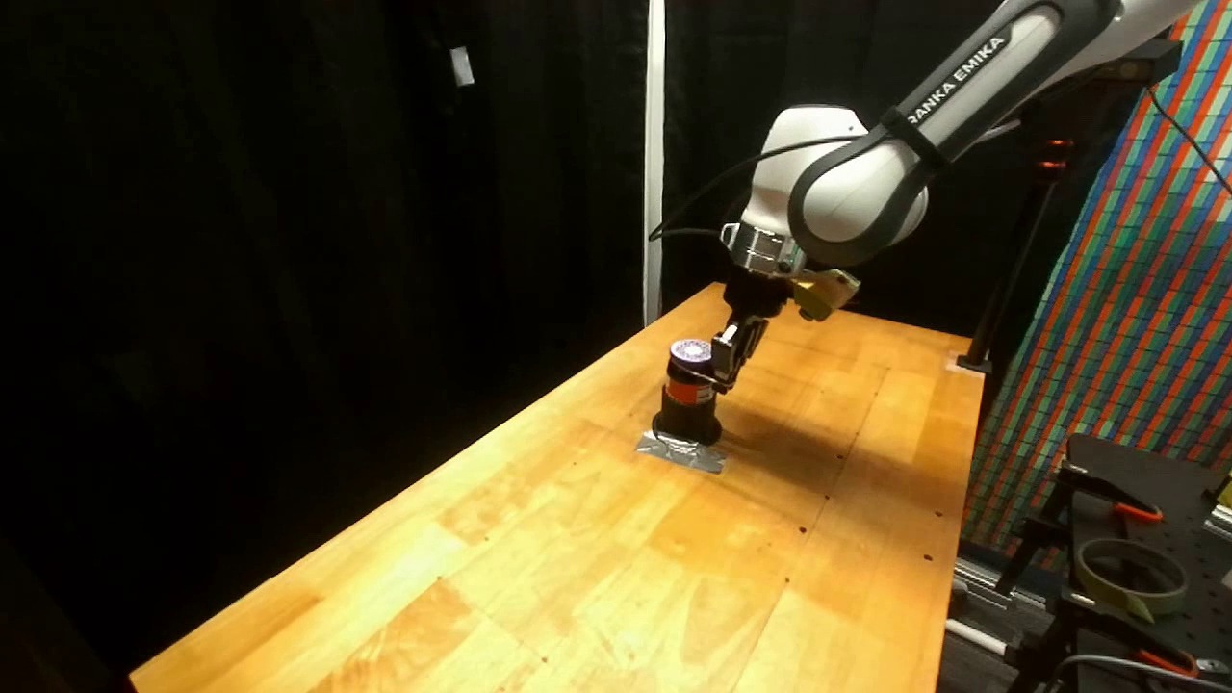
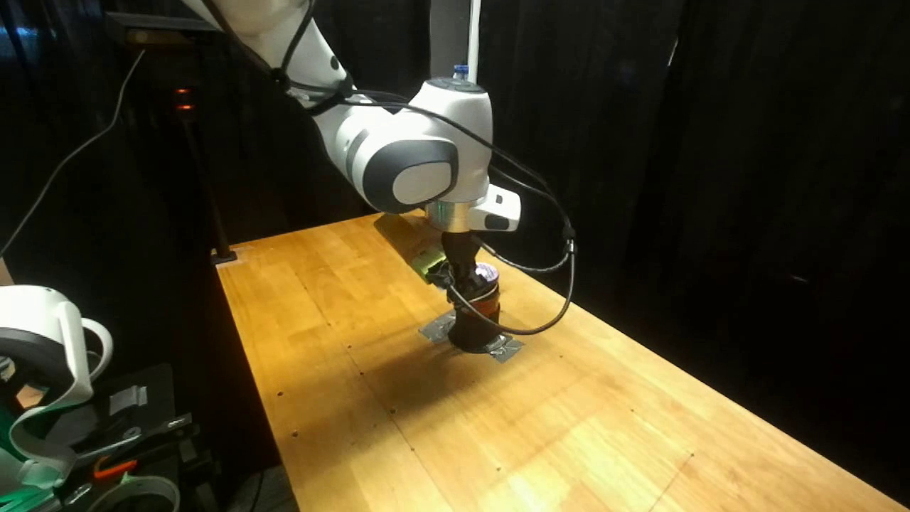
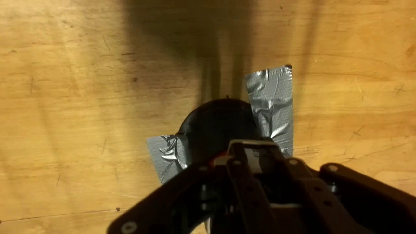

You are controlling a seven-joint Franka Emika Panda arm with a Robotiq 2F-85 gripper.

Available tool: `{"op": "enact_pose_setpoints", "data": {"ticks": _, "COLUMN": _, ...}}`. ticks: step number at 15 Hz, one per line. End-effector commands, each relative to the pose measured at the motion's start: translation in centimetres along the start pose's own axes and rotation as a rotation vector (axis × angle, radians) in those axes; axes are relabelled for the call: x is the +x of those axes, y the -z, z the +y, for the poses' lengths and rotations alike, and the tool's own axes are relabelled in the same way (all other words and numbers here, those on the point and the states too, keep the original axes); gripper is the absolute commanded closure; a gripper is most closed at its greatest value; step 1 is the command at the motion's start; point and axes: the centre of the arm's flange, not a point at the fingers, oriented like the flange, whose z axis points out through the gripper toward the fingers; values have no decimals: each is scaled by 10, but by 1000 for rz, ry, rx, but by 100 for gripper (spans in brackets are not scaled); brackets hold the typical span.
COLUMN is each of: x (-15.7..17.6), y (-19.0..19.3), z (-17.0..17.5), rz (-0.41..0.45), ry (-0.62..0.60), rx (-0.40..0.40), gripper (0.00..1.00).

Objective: Put the rubber band on the jar.

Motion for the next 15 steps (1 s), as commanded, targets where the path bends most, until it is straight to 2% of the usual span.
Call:
{"op": "enact_pose_setpoints", "data": {"ticks": 1, "x": -50, "y": 12, "z": -1, "rz": 57, "ry": 35, "rx": -4, "gripper": 100}}
{"op": "enact_pose_setpoints", "data": {"ticks": 4, "x": -70, "y": 14, "z": 0, "rz": 108, "ry": 48, "rx": -16, "gripper": 98}}
{"op": "enact_pose_setpoints", "data": {"ticks": 6, "x": -80, "y": 19, "z": 1, "rz": 180, "ry": 58, "rx": -22, "gripper": 98}}
{"op": "enact_pose_setpoints", "data": {"ticks": 13, "x": -101, "y": 33, "z": -12, "rz": 510, "ry": 108, "rx": 24, "gripper": 99}}
{"op": "enact_pose_setpoints", "data": {"ticks": 15, "x": -106, "y": 35, "z": -15, "rz": 565, "ry": 126, "rx": 30, "gripper": 99}}
